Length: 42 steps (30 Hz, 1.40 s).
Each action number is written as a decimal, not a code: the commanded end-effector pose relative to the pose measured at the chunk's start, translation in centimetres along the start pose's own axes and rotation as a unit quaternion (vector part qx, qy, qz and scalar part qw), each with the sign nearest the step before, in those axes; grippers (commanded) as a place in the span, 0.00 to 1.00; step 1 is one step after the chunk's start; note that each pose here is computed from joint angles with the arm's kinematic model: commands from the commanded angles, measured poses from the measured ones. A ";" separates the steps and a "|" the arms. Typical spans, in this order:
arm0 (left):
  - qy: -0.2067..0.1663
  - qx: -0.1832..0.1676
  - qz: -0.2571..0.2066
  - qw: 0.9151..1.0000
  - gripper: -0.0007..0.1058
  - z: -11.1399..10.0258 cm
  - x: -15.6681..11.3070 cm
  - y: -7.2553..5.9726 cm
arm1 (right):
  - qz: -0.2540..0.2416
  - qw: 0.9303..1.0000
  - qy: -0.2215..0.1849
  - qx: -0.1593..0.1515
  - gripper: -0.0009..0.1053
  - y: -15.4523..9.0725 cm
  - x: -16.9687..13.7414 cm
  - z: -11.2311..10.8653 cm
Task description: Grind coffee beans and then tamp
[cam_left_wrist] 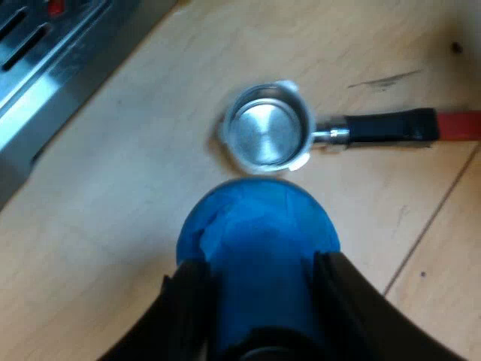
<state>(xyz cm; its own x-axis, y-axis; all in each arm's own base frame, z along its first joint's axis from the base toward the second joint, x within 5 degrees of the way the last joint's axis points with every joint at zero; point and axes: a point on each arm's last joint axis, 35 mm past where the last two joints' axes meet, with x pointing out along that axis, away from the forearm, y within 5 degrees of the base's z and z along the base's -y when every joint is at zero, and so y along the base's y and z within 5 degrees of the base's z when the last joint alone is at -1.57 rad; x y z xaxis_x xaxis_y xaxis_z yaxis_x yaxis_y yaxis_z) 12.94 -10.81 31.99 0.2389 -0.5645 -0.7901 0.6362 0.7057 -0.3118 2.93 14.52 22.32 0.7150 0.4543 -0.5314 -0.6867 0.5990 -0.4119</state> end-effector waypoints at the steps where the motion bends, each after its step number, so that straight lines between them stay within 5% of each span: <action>1: -0.007 0.022 -0.024 0.999 0.01 0.4 0.1 -1.1 | 0.009 1.000 -0.015 0.016 0.67 0.4 0.6 -1.5; 12: 0.040 0.036 -0.039 0.998 0.01 1.6 4.1 -1.7 | 0.073 0.994 -0.060 0.059 0.67 2.2 2.4 -4.6; 18: 0.053 0.054 -0.046 0.996 0.01 1.9 5.7 -2.5 | 0.072 0.994 -0.054 0.054 0.67 2.3 2.7 -5.6; 28: 0.096 0.113 -0.030 0.988 0.01 2.2 8.8 -4.0 | 0.073 0.994 -0.056 0.056 0.67 2.3 2.7 -5.6; 42: 0.098 0.134 -0.006 0.986 0.01 3.3 12.0 -4.0 | 0.073 0.994 -0.056 0.056 0.67 2.3 2.7 -5.6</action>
<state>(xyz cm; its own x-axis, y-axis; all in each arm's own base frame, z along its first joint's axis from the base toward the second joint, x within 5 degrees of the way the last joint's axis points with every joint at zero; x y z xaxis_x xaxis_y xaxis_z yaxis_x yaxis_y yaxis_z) 15.48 -21.50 25.14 0.0780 -0.4427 -0.8933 0.8065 0.5548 -0.2045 2.55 13.40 15.68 0.6235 0.6028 -0.4978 -0.7688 0.5883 -0.2506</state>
